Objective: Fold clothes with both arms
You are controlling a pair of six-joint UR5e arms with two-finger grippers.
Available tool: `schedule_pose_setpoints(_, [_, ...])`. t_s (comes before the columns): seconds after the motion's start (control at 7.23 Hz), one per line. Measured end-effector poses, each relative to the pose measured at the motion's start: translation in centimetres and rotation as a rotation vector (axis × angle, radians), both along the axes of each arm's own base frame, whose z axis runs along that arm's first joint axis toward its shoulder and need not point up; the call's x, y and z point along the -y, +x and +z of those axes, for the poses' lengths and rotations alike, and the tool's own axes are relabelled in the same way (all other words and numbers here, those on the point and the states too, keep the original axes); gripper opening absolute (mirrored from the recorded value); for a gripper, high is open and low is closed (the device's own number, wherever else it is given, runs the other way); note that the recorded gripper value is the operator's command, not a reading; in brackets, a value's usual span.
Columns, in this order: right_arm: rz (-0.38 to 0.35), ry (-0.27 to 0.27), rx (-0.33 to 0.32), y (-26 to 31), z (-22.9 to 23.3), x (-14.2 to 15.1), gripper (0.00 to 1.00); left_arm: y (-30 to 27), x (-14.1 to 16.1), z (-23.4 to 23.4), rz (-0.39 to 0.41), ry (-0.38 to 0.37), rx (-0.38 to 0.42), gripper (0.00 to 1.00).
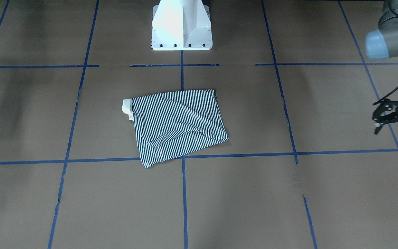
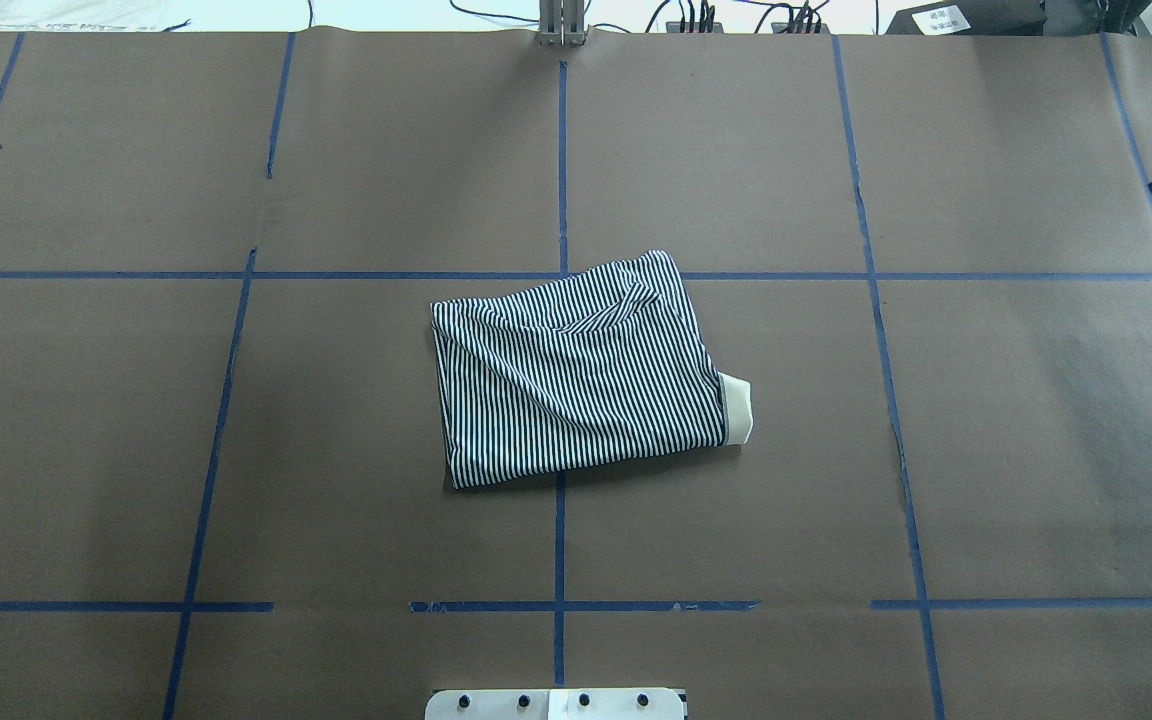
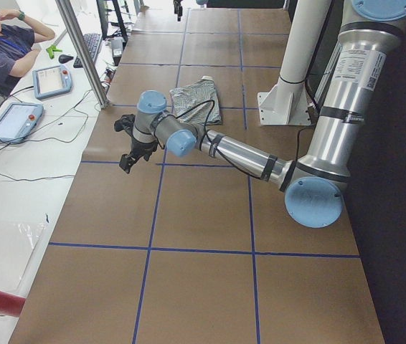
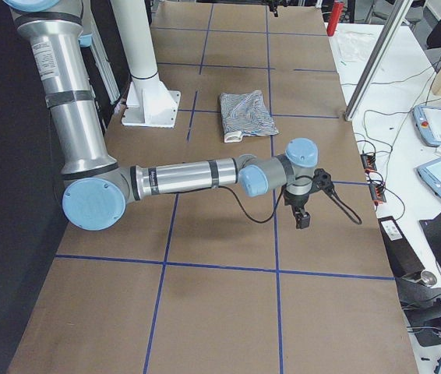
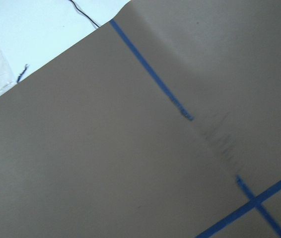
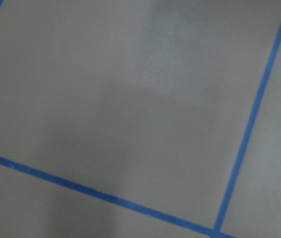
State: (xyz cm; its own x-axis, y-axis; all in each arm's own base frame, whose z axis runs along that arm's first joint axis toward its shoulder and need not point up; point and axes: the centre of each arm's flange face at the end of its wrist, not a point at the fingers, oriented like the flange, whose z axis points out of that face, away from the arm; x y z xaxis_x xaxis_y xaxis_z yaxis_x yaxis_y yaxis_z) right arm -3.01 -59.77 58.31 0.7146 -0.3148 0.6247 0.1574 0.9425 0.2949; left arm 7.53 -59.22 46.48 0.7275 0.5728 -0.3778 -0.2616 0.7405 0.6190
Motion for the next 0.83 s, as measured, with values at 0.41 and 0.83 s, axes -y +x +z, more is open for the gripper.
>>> schedule_pose_setpoints(0.41, [-0.017, -0.174, 0.027, 6.8, 7.0, -4.2, 1.0, -9.0, -2.6, 8.3, 0.007, -0.199, 0.033, 1.0])
schedule_pose_setpoints(0.83, [0.059, -0.258, 0.008, 8.9, 9.1, -6.5, 1.0, -16.5, -7.5, 16.3, -0.094, -0.483, -0.054, 1.0])
